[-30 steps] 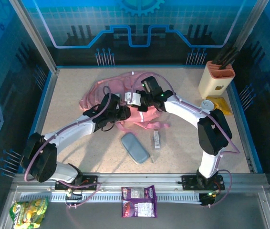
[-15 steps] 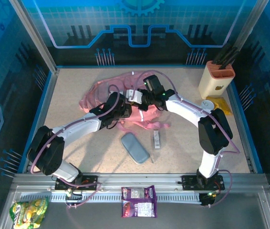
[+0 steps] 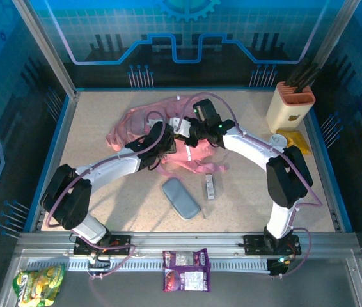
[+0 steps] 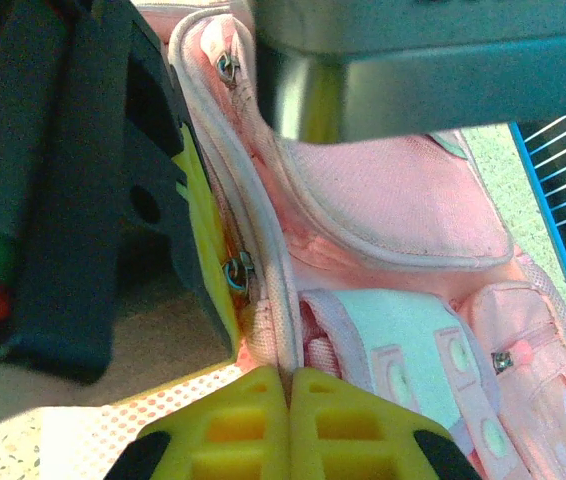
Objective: Pack the student bag
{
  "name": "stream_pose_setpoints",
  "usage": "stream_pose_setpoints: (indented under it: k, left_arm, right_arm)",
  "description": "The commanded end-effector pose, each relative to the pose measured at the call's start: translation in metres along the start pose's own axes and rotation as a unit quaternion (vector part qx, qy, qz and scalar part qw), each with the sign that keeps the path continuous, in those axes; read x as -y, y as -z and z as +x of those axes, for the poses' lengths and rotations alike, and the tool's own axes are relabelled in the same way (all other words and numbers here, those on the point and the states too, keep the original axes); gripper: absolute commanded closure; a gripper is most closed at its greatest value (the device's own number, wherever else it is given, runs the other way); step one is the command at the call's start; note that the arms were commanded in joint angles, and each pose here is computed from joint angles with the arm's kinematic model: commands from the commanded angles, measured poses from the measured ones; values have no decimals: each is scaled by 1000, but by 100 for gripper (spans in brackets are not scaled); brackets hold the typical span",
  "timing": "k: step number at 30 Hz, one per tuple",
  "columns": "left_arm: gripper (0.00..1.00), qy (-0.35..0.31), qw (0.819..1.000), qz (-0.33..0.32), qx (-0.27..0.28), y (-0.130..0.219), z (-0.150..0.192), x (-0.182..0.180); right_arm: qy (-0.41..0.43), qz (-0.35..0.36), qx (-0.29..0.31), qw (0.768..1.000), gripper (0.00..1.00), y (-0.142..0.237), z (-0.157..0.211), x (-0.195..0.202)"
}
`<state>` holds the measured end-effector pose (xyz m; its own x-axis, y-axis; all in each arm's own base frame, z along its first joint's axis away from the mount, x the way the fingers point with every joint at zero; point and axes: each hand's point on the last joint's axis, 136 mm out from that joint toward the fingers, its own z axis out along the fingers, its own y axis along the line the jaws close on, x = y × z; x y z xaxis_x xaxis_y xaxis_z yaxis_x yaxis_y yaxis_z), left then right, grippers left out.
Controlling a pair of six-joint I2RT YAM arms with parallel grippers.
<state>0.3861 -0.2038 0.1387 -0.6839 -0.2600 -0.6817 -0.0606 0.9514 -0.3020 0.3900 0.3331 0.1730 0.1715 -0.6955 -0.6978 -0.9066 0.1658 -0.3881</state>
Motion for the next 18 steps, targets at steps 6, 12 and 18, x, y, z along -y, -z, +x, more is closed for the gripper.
stream_pose_setpoints:
  k: [6, 12, 18]
  left_arm:
    - [96, 59, 995, -65, -36, 26, 3, -47]
    - [96, 50, 993, -78, -74, 29, 14, -74]
    - [82, -7, 999, -2, -45, 16, -8, -52]
  right_arm:
    - [-1, 19, 73, 997, 100, 31, -35, 15]
    - [-5, 21, 74, 997, 100, 33, -33, 16]
    - [-8, 12, 81, 997, 100, 33, -37, 13]
